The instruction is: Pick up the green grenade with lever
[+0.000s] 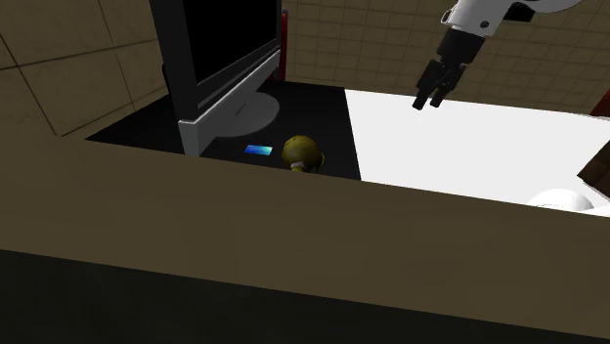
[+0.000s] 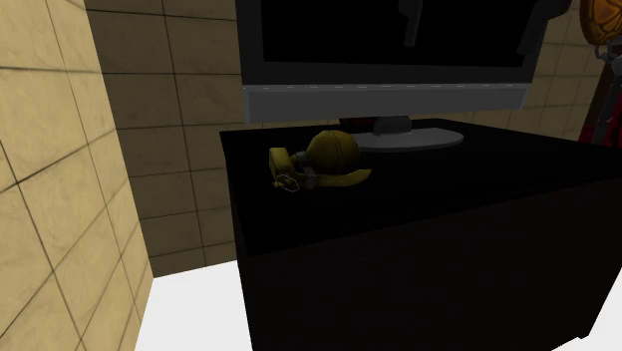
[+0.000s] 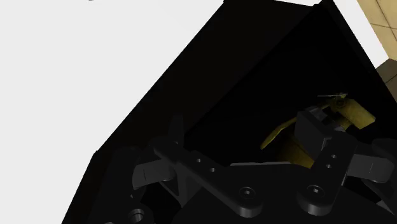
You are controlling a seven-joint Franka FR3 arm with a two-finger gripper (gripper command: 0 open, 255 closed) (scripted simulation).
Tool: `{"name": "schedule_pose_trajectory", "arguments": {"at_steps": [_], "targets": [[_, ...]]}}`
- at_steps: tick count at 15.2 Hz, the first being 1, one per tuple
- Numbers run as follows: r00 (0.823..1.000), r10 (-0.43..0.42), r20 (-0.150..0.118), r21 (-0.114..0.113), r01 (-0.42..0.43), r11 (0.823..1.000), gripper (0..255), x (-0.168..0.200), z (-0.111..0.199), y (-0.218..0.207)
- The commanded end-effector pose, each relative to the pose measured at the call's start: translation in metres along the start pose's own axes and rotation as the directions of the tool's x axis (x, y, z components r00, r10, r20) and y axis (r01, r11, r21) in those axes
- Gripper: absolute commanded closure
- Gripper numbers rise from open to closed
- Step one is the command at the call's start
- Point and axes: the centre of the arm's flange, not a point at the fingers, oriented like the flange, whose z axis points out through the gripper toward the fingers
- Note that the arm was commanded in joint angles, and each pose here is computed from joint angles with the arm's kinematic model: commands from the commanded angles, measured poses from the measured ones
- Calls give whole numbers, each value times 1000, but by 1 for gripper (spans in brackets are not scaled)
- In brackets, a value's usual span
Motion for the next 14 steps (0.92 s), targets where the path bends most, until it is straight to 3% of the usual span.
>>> {"name": "schedule_pose_trajectory", "arguments": {"at_steps": [1, 7, 10, 14], "targets": [[1000, 0, 0, 0, 0, 1000, 0, 0, 0, 0], [989, 151, 13, -129, -148, 981, 0, 27, 33, -89], [974, 225, 12, -194, -218, 956, 0, 45, 54, -129], [947, 322, 3, -278, -308, 910, 0, 73, 86, -179]]}}
